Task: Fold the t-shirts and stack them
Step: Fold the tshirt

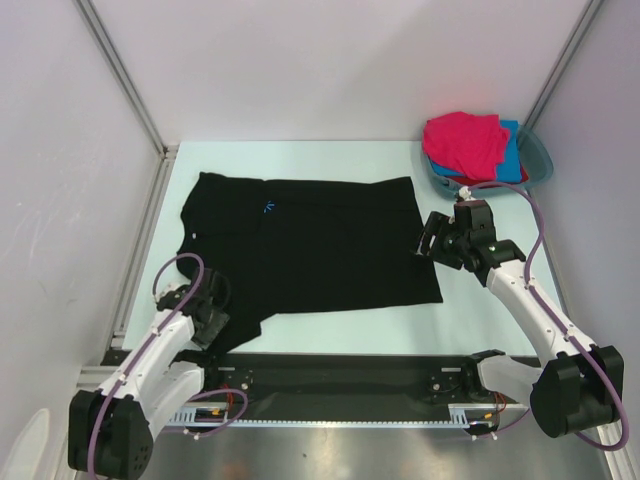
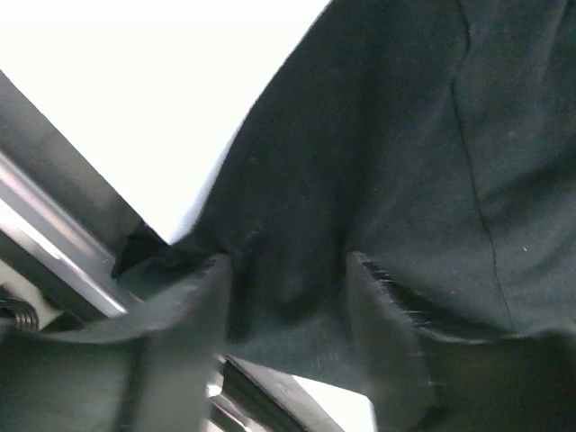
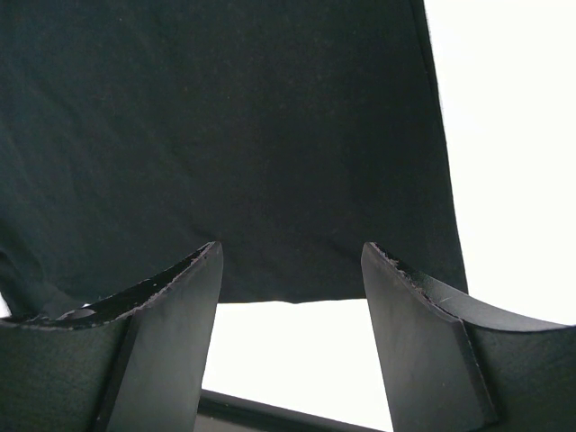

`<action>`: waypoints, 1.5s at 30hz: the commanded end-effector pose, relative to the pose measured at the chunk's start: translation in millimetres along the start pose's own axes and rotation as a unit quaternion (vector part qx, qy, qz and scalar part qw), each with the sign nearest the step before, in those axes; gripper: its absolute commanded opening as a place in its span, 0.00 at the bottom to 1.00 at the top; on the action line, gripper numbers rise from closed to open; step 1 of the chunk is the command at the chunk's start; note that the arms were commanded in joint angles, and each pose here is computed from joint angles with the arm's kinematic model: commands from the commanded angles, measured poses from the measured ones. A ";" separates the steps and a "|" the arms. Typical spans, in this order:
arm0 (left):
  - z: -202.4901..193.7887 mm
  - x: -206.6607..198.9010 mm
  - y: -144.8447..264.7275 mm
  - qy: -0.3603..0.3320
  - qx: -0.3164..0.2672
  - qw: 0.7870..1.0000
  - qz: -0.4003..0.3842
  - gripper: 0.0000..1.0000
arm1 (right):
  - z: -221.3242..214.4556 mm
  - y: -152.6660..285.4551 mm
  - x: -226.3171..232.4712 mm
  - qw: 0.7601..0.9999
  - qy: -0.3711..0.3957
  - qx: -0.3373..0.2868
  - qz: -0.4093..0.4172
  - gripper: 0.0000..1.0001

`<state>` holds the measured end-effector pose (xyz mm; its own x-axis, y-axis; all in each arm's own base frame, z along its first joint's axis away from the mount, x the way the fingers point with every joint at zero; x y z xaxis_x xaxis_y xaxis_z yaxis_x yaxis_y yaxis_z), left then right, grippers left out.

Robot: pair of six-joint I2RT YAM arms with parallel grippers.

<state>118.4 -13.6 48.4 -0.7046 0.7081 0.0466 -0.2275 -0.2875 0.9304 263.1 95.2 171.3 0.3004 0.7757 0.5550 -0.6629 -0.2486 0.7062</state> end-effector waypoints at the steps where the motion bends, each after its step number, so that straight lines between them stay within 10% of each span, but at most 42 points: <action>1: -3.9 -16.1 -3.9 0.031 0.013 0.998 -0.049 0.47 | 6.2 3.9 4.9 1.000 0.007 -0.011 0.009 0.69; 4: -1.1 -17.4 -0.4 0.033 0.007 0.998 -0.056 0.01 | 5.9 3.4 4.0 1.000 0.007 -0.010 0.008 0.69; 27: 60.9 -33.4 67.3 0.020 -0.087 0.992 -0.090 0.01 | 2.0 -10.3 4.1 1.000 0.009 0.009 0.011 0.69; 45: 129.2 -113.3 22.5 -0.042 -0.059 0.996 -0.057 0.02 | 7.0 -30.4 3.9 1.000 0.017 0.025 -0.008 0.69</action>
<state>246.7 -19.7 100.5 -0.6313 0.7754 0.0153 -0.3244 -0.2820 0.9029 271.6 99.4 140.6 0.3310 0.7939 0.5101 -0.5800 -0.2553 0.7736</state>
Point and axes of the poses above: each gripper's point midway between its finger pads, its own y axis back along the fingers, its own x axis along the line the jaws close on, z = x × y, the point moved 4 cm from there along y, back along the fingers, and after that the axes turned 15 degrees about -y, right-handed, at the moved point
